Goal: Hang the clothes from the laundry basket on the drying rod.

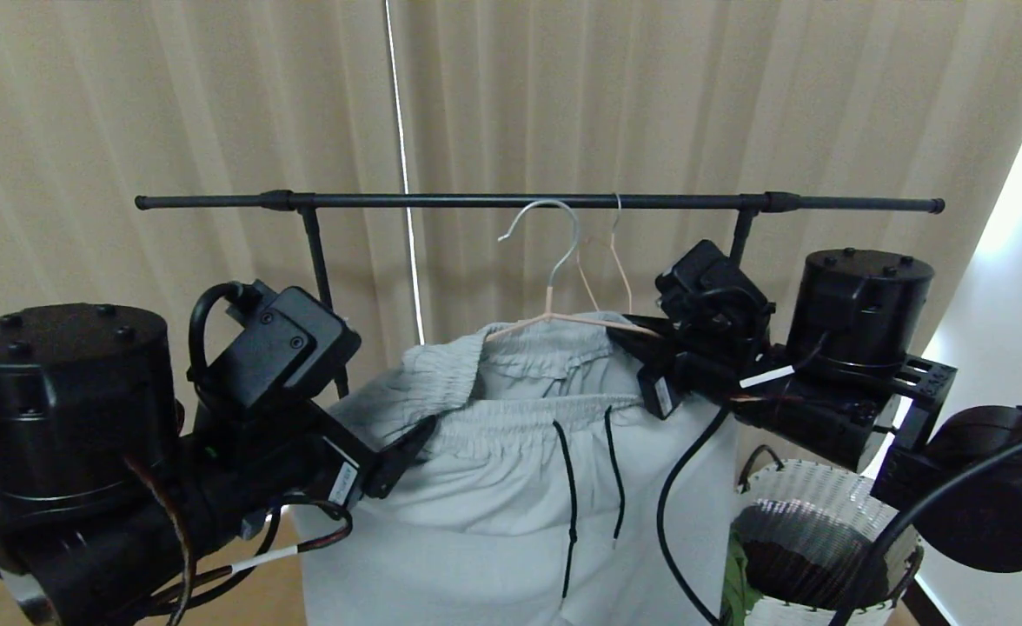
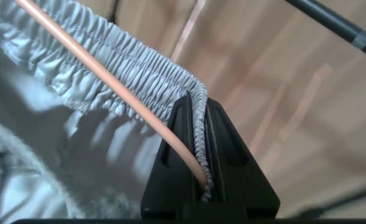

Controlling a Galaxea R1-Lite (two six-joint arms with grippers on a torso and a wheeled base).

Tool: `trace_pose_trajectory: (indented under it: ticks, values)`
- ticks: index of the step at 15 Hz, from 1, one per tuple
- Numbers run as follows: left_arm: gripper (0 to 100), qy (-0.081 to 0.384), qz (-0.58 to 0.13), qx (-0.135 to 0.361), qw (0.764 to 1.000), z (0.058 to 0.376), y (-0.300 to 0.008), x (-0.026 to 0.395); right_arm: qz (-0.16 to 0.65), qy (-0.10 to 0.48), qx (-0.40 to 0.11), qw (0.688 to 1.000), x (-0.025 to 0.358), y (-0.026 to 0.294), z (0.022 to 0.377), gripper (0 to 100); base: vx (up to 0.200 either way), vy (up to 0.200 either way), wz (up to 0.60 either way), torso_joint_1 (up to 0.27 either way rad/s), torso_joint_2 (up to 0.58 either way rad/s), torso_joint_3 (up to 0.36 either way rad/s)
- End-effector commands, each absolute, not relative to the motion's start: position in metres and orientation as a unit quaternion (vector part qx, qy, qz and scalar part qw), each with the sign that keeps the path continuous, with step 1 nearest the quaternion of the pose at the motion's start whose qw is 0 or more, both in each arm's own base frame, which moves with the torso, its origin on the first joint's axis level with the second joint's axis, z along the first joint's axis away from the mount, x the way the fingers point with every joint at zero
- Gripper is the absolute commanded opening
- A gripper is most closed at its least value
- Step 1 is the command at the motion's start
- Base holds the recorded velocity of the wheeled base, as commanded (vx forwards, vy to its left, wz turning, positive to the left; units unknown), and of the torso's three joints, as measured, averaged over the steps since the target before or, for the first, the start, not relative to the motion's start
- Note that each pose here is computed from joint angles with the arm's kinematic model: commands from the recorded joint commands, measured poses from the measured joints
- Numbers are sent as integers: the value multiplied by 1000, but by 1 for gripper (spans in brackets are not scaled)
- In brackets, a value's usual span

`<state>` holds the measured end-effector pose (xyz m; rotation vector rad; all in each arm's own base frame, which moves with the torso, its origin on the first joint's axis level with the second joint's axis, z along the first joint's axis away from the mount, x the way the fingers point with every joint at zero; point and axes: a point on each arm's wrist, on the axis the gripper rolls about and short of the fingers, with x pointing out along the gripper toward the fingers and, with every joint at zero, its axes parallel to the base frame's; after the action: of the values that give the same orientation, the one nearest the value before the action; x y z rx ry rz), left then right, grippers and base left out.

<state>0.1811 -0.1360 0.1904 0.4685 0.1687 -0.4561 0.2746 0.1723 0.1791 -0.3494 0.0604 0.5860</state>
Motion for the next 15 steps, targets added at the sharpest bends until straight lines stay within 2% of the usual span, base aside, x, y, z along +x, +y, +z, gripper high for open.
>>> trace_pose_trajectory:
  ticks: [1, 6, 9, 15]
  values:
    - [100, 77, -224, 226, 945, 188, -131, 175, 267, 25, -168, 949, 269, 154, 187, 0, 0, 0, 0, 0, 0, 0]
    - [100, 96, -209, 225, 947, 176, -121, 175, 240, 9, -160, 957, 261, 132, 201, 0, 0, 0, 0, 0, 0, 0]
    - [100, 129, -202, 234, 942, 153, -112, 170, 236, -11, -138, 962, 248, 125, 215, 0, 0, 0, 0, 0, 0, 0]
    - [100, 136, -183, 232, 946, 136, -110, 182, 238, -30, -129, 962, 240, 122, 226, 0, 0, 0, 0, 0, 0, 0]
